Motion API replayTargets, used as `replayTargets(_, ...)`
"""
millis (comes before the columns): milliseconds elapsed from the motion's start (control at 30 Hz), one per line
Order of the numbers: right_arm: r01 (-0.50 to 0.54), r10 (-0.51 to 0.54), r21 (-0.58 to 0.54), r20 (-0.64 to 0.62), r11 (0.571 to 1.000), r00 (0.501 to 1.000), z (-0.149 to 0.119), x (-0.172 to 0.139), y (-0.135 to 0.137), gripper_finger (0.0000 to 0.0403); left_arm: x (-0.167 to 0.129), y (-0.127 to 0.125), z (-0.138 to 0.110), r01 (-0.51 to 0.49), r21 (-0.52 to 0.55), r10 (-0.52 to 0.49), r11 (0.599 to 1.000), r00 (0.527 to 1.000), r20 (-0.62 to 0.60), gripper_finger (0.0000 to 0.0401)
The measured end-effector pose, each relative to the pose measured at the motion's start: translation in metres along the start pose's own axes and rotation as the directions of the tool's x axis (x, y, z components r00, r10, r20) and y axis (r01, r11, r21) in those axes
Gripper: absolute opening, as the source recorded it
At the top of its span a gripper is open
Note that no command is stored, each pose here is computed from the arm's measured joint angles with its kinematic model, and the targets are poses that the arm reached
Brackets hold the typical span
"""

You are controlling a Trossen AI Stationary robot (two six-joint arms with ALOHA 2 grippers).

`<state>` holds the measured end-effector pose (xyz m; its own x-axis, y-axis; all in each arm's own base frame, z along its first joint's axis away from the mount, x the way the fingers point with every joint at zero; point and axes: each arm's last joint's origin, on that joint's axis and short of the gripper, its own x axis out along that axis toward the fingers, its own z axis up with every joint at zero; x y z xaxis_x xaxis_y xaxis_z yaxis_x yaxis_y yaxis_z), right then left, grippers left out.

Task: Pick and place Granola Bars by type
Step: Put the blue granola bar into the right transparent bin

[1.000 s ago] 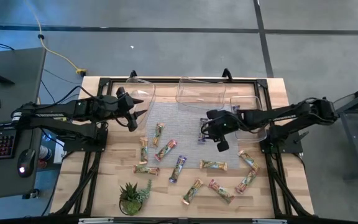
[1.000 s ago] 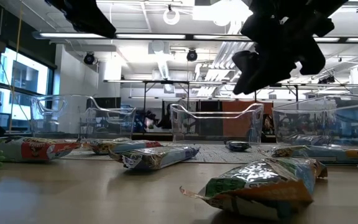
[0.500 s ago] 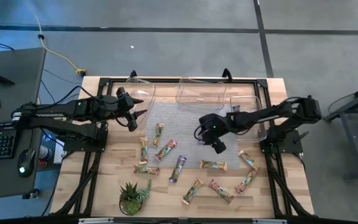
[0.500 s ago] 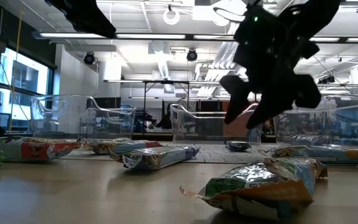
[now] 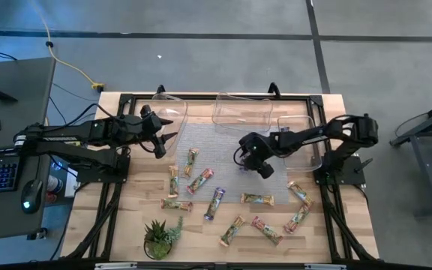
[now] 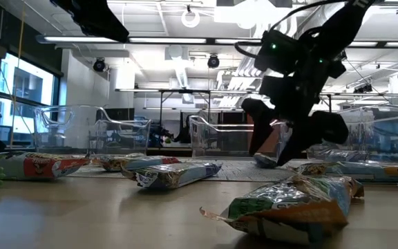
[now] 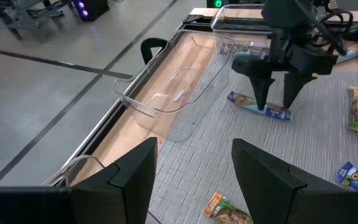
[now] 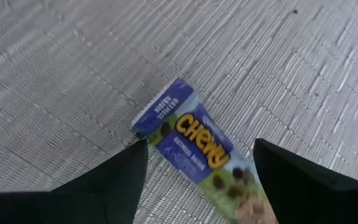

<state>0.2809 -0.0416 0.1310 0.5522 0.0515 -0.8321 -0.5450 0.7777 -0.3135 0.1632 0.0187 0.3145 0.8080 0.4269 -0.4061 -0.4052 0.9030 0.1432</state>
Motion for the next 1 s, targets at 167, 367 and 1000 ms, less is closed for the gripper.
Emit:
replayTargets(167, -0.022, 0.023, -0.032, 0.035, 0.999, 0.999, -0.007, 0.007, -0.005, 0.0275, 0.0, 0.0, 0.0, 0.0, 0.0, 0.0, 1.0, 1.0, 0.0, 0.0202)
replayTargets(367, -0.01, 0.011, -0.025, 0.063, 1.0, 0.998, -0.009, 0.008, -0.01, 0.0275, 0.0, 0.0, 0.0, 0.0, 0.0, 0.0, 1.0, 1.0, 0.0, 0.0202)
replayTargets(1000, -0.027, 0.02, 0.115, 0.064, 0.993, 0.998, -0.011, 0.008, -0.011, 0.0194, 0.0, 0.0, 0.0, 0.0, 0.0, 0.0, 1.0, 1.0, 0.0, 0.0202)
